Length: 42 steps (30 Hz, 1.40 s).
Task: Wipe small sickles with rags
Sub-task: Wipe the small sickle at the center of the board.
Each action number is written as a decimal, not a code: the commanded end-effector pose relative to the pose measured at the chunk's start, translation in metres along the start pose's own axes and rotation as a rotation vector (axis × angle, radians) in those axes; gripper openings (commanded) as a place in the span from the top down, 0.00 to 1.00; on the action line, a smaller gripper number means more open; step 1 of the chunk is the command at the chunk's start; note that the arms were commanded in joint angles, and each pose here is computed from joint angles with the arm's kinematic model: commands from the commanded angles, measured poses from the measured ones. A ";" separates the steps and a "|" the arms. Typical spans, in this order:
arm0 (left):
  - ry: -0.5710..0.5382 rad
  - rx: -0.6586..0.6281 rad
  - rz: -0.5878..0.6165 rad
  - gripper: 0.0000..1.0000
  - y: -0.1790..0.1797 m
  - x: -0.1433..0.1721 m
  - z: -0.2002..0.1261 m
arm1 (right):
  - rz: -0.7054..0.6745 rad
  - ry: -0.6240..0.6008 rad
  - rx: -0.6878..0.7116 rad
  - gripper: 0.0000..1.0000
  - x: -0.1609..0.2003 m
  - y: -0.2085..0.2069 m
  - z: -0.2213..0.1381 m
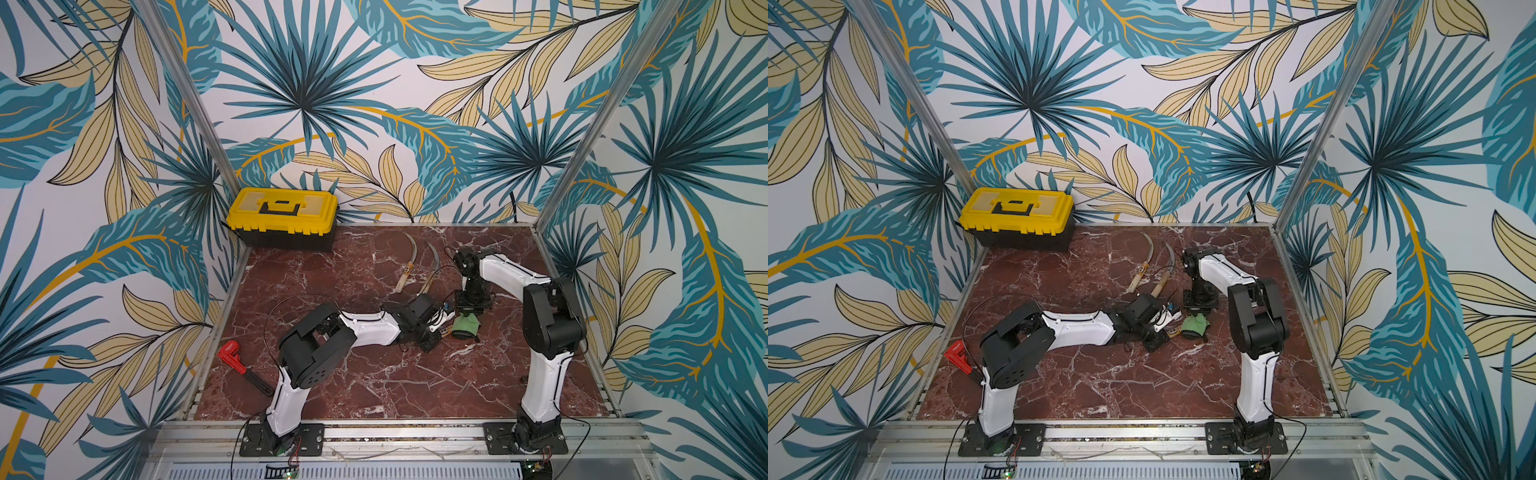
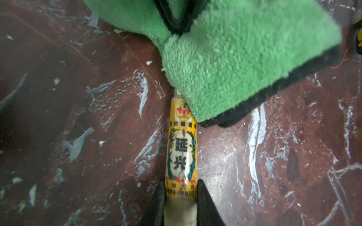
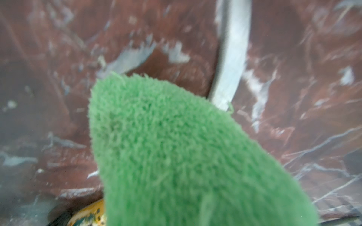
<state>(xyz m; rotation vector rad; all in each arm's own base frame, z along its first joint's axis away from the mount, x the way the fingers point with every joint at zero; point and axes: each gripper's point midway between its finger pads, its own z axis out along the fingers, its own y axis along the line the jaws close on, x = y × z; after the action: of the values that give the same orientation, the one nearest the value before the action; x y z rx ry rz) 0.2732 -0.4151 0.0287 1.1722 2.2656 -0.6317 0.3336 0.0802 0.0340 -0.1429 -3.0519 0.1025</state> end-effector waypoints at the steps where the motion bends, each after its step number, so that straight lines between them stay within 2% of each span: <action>1: -0.010 0.008 -0.026 1.00 -0.003 0.006 0.000 | 0.010 0.159 -0.063 0.91 0.039 0.016 0.012; 5: -0.013 0.015 -0.024 1.00 -0.004 0.008 -0.002 | 0.009 0.088 -0.038 0.91 0.012 -0.002 -0.020; 9: -0.007 0.017 -0.033 1.00 -0.005 0.011 -0.002 | 0.002 0.061 0.035 0.91 -0.023 -0.030 -0.036; 14: -0.001 0.009 -0.051 1.00 -0.003 0.013 -0.002 | -0.007 0.089 0.096 0.91 -0.062 -0.052 -0.023; 18: -0.004 0.009 -0.064 1.00 -0.003 0.012 -0.001 | -0.029 0.138 0.130 0.91 -0.078 -0.055 0.000; 23: -0.008 0.009 -0.072 1.00 -0.003 0.009 0.001 | -0.058 0.244 0.132 0.91 -0.062 -0.045 0.025; 31: -0.023 0.012 -0.077 1.00 -0.004 0.001 0.001 | -0.091 0.299 0.089 0.91 -0.007 -0.013 0.028; 37: -0.031 0.026 -0.080 1.00 -0.006 0.000 0.001 | -0.100 0.290 -0.017 0.91 0.029 0.025 0.024; 42: -0.031 0.035 -0.070 1.00 -0.011 0.001 -0.001 | -0.075 0.205 -0.150 0.91 0.028 0.043 0.007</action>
<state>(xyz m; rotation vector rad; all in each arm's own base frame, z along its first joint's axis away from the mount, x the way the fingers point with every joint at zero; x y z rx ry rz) 0.2702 -0.4169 0.0286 1.0975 2.2763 -0.6845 0.3022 0.0898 0.0307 -0.0008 -2.8146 0.1285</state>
